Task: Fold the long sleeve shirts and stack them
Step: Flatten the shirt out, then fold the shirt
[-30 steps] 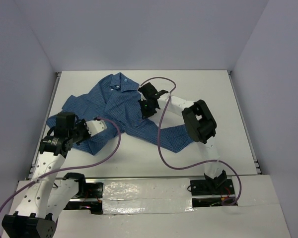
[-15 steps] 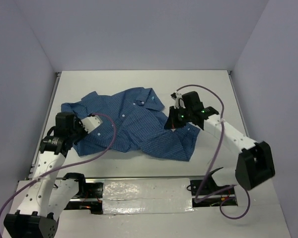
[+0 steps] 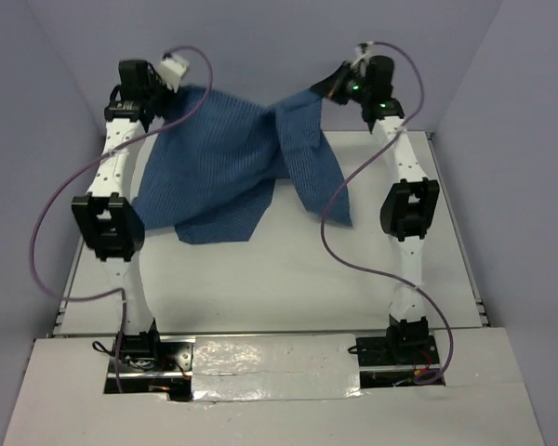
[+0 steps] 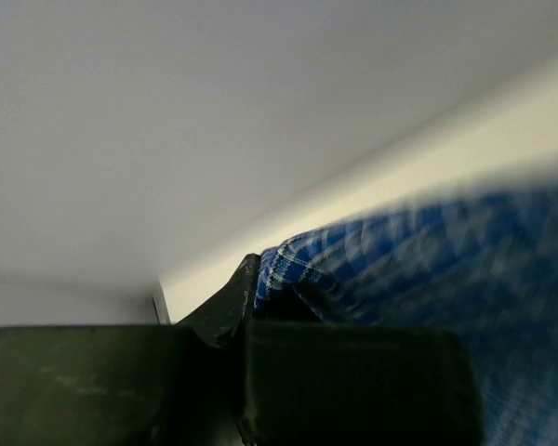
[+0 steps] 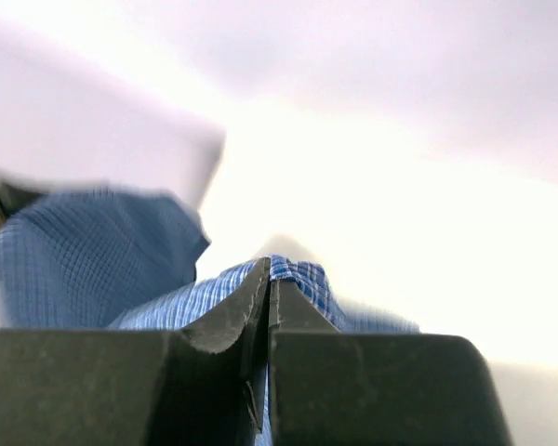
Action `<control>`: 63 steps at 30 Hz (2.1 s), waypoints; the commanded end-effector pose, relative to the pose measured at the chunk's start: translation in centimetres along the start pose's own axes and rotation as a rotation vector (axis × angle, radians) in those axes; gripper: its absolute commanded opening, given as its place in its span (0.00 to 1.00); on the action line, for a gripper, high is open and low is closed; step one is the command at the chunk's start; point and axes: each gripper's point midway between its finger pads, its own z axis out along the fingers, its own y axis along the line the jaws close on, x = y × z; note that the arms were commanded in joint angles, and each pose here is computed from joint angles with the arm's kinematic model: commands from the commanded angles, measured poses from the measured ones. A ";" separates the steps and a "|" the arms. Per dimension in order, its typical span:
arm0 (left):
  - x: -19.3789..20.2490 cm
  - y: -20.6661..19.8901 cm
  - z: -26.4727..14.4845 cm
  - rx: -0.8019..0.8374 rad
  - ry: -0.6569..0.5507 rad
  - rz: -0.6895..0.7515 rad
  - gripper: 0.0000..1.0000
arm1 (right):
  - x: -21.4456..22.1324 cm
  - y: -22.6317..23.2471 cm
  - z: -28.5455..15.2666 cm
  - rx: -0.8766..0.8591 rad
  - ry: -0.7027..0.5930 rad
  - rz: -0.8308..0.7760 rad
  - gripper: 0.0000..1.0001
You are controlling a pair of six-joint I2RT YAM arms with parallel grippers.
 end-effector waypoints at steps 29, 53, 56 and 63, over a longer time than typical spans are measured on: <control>7.6 -10.7 -15.3 0.209 -0.080 0.617 0.00 | 11.4 5.1 -26.3 0.206 -0.163 -0.273 0.00; 22.6 -17.5 -12.3 0.326 0.397 0.220 0.00 | 15.1 -6.8 -6.1 0.395 0.302 0.046 0.55; 22.3 -17.5 -11.2 0.323 0.406 0.172 0.00 | 13.5 -8.6 -6.1 0.462 0.310 0.029 0.65; 22.2 -17.6 -10.4 0.327 0.414 0.108 0.00 | 10.8 -4.2 -16.3 0.590 0.169 -0.166 1.00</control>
